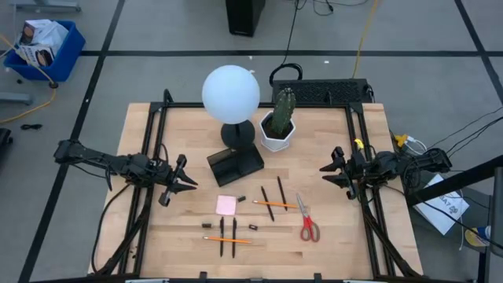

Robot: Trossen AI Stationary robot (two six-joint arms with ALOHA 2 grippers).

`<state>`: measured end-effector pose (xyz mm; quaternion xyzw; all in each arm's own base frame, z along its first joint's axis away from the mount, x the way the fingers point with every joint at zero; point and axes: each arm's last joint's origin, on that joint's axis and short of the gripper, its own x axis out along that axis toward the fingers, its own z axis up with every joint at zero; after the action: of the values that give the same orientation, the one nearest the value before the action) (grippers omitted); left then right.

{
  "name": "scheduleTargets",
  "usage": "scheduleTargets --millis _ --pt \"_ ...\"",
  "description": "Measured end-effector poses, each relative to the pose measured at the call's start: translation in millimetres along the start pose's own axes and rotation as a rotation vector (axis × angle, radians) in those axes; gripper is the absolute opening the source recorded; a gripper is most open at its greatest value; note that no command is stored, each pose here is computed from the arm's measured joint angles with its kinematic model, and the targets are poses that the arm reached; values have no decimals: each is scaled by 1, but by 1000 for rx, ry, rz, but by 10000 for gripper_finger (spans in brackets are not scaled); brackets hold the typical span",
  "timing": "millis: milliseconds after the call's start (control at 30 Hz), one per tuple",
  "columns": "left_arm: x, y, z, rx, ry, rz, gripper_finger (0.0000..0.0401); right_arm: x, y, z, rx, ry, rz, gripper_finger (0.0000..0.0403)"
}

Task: Pick and place office supplies into organizer
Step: Put the top orange pencil into the desk organizer

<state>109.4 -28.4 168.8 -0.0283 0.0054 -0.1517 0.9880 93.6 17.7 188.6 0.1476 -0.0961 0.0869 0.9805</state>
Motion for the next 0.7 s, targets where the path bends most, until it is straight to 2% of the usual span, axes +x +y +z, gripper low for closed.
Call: scheduleTargets --millis 133,300,467,600,700 --pt "0 0 0 0 0 0 63 0 -2 3 42 -52 -79 128" --pt "0 0 0 0 0 0 63 0 -1 9 67 -117 -74 128" --pt "0 0 0 0 -1 0 63 5 0 10 210 -135 -53 128" --pt "0 0 0 0 -1 0 63 15 -1 2 329 -64 -68 128" --pt "0 0 0 0 0 0 63 24 3 -1 354 -38 -7 128"
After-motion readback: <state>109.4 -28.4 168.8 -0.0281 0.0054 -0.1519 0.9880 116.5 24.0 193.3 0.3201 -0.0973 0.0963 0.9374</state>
